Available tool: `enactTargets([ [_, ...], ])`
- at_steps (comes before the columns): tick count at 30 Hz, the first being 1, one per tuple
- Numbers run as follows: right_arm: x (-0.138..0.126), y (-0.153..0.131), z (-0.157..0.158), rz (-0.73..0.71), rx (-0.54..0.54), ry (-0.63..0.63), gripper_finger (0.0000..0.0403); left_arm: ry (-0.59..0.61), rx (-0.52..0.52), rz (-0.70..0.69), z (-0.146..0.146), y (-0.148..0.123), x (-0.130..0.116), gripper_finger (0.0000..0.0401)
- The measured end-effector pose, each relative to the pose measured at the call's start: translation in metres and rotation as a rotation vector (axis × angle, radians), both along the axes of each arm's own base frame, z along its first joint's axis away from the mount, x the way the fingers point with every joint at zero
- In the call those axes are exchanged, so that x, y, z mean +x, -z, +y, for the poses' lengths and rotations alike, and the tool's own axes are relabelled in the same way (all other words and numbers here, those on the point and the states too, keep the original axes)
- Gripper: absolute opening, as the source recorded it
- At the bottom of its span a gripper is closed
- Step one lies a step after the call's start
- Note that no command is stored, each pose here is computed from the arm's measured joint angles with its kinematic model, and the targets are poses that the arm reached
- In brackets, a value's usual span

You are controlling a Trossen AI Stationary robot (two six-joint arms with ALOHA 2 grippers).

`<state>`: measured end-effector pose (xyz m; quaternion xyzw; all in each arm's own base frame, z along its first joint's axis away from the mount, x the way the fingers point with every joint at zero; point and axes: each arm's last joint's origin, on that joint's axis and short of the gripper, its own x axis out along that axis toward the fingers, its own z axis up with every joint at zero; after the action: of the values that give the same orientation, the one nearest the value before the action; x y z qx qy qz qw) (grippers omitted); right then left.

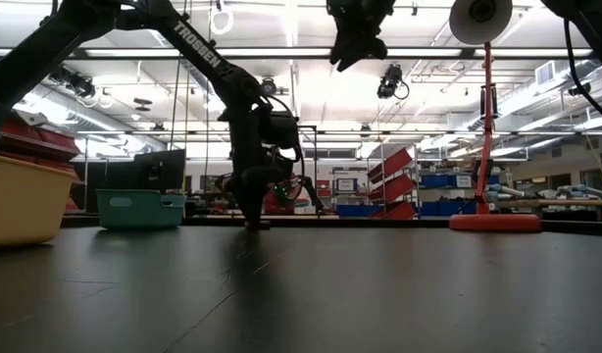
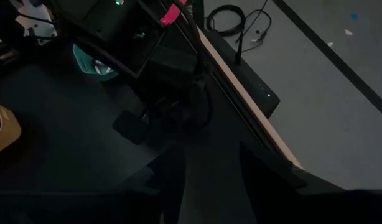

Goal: Sort batteries
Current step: Put the black and yellow battery into the yellow bin

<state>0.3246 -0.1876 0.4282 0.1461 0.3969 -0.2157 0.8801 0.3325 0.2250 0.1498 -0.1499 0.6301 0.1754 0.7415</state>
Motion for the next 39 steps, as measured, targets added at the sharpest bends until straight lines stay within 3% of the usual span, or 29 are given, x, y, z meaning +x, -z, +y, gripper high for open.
enactTargets([
  [14,0.004,-0.004,-0.002,-0.055,-0.035,-0.004,0.0158,-0.054,-0.072,-0.121,0.009,-0.061,-0.037,0.0037],
  [17,0.005,-0.005,-0.003,-0.064,-0.047,-0.01,0.0158,0.002,-0.174,-0.139,-0.002,-0.078,-0.049,0.0037],
  [22,0.004,-0.005,-0.005,-0.058,-0.073,-0.031,0.0158,0.149,-0.486,-0.197,-0.051,-0.108,-0.073,0.0037],
  [26,0.007,-0.004,-0.015,-0.08,-0.108,-0.034,0.0158,0.166,-0.578,-0.219,-0.098,-0.115,-0.099,0.0037],
  [34,0.025,0.013,-0.031,-0.204,-0.148,-0.083,0.0158,-0.047,-0.676,-0.224,-0.186,-0.112,-0.159,0.0037],
  [39,0.04,0.031,-0.038,-0.311,-0.138,-0.077,0.0158,-0.219,-0.762,-0.271,-0.222,-0.096,-0.177,0.0037],
])
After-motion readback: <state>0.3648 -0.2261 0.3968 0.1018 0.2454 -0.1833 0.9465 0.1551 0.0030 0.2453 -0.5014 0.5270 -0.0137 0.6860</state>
